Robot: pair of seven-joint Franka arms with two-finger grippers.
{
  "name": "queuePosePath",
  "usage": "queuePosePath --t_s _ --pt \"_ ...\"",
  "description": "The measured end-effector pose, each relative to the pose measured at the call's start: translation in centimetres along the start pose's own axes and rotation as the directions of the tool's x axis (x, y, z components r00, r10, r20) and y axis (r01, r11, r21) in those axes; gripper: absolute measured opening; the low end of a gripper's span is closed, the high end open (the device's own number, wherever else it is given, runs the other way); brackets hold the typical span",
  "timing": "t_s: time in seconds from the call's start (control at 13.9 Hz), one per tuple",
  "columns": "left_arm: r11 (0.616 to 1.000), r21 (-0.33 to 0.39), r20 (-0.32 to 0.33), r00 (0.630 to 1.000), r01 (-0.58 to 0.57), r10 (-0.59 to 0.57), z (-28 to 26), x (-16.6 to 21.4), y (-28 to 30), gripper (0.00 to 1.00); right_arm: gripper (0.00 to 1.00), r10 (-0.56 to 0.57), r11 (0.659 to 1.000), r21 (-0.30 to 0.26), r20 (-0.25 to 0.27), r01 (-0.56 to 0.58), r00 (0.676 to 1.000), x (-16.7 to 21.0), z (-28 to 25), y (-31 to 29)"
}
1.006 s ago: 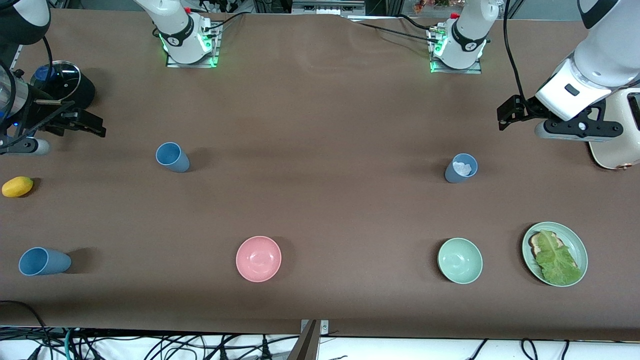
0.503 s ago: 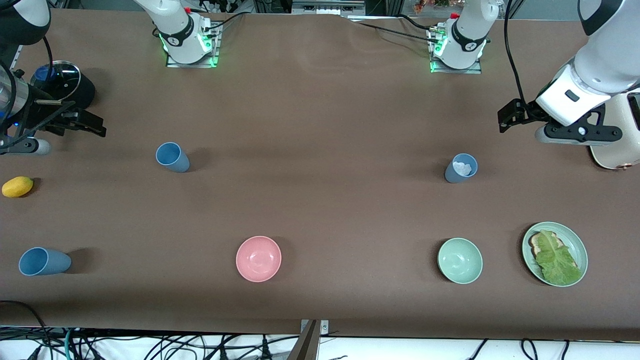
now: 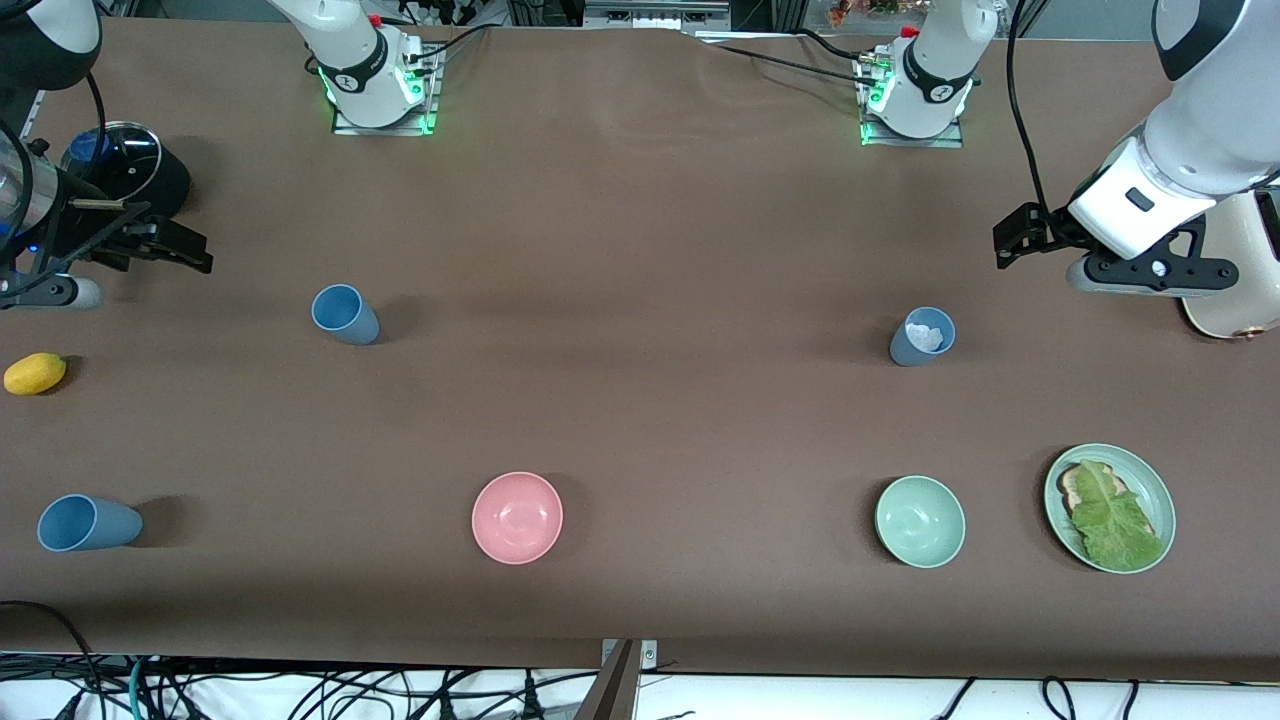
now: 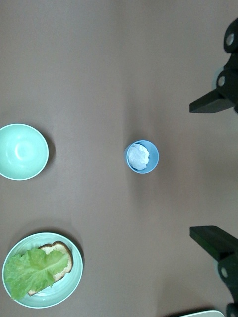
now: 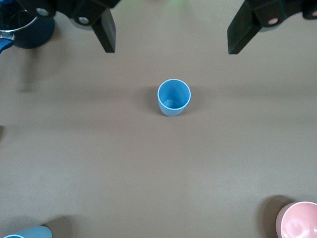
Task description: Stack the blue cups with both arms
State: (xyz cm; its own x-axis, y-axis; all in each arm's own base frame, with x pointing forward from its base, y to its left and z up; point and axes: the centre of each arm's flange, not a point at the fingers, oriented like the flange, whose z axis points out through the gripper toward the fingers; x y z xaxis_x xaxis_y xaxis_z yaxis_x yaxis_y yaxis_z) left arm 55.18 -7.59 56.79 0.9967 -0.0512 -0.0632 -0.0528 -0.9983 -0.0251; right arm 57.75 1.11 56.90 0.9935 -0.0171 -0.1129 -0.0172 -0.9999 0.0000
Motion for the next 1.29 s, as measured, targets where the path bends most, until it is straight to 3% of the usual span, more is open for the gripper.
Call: queuePosePath --t_s 0.22,0.36,0.5,0.65,0.93,1.29 --pt "1.000 0.000 0.001 1.000 0.001 -0.001 0.0 0.0 -0.1 1.00 1.00 -0.001 1.000 -0.001 0.008 0.001 1.000 0.0 0.3 0.0" --pt "1.000 0.000 0.018 1.000 0.003 -0.003 0.6 0.2 -0.2 1.00 1.00 -0.004 1.000 -0.007 0.056 0.004 0.998 0.5 2.0 -0.1" --pt "1.000 -0.001 0.082 0.997 0.012 -0.012 3.8 1.4 -0.8 1.00 1.00 0.000 1.000 -0.017 0.132 0.002 0.991 1.5 5.3 0.1" --pt "0.999 -0.012 0.152 0.988 0.034 -0.031 9.7 4.0 -2.3 1.00 1.00 0.010 1.000 -0.020 0.172 -0.007 0.985 2.7 9.0 0.7" --pt "0.999 -0.041 0.256 0.967 0.022 -0.011 20.9 7.0 -3.8 1.00 1.00 0.013 1.000 -0.023 0.138 -0.009 0.990 2.9 16.5 1.1" --pt "0.999 -0.051 0.279 0.960 -0.004 0.018 28.8 4.1 -3.5 1.00 1.00 0.004 1.000 -0.020 0.077 -0.003 0.997 0.7 25.5 1.1"
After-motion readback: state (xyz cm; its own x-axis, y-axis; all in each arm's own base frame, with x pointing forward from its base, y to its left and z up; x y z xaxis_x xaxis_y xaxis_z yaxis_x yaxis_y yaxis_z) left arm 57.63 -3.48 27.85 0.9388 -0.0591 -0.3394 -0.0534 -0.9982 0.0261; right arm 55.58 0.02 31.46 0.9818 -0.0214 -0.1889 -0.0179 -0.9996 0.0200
